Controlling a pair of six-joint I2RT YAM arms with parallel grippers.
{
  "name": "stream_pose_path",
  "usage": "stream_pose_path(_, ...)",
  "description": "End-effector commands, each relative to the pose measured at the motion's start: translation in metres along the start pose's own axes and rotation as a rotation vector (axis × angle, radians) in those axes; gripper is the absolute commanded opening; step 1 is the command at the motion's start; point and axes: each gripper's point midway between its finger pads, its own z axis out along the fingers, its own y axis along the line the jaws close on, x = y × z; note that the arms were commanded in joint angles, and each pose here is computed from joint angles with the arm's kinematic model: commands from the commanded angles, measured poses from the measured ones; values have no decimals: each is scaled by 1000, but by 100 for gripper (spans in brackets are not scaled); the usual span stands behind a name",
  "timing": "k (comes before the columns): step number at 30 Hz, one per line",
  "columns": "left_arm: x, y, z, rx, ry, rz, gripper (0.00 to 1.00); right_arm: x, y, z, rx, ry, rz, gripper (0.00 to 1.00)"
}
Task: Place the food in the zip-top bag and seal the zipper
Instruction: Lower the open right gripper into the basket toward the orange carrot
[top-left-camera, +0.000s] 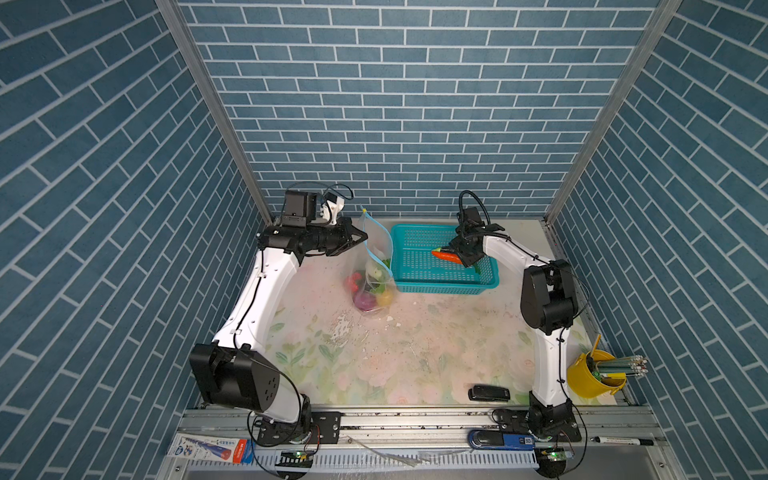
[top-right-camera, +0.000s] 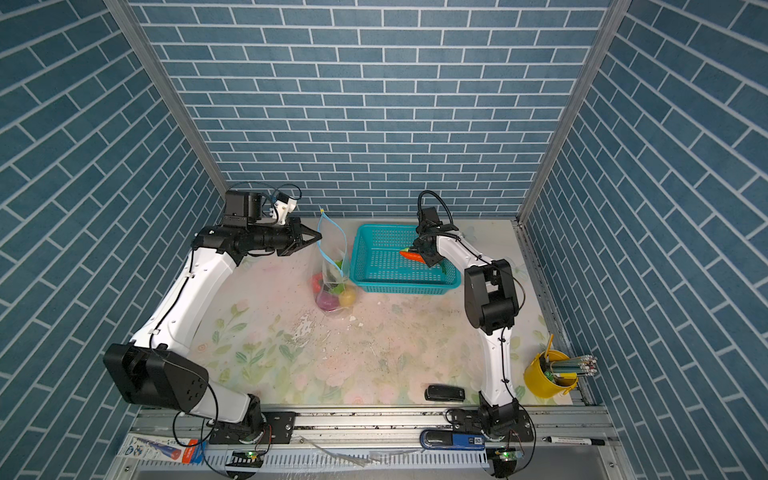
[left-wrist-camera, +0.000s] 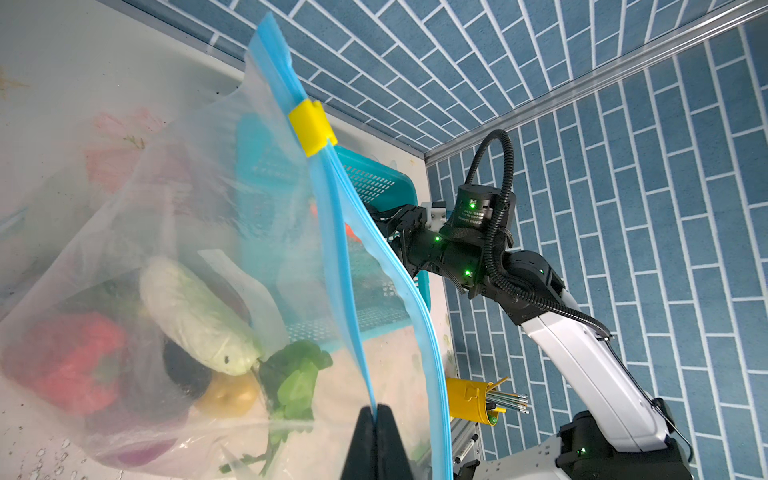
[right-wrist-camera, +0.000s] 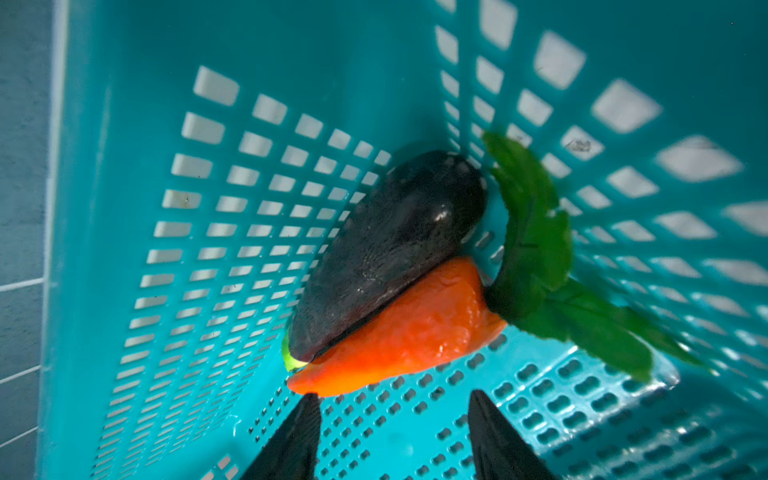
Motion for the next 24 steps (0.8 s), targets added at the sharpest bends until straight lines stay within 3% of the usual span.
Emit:
stream_pose_path(1,-3,-2,-2,10,-6,25,0,5,-5,11,47,16,25,57)
stream_pose_path(24,-2,-2,-3,7,-10,23,0,18,-15,38,104,59,-63,58)
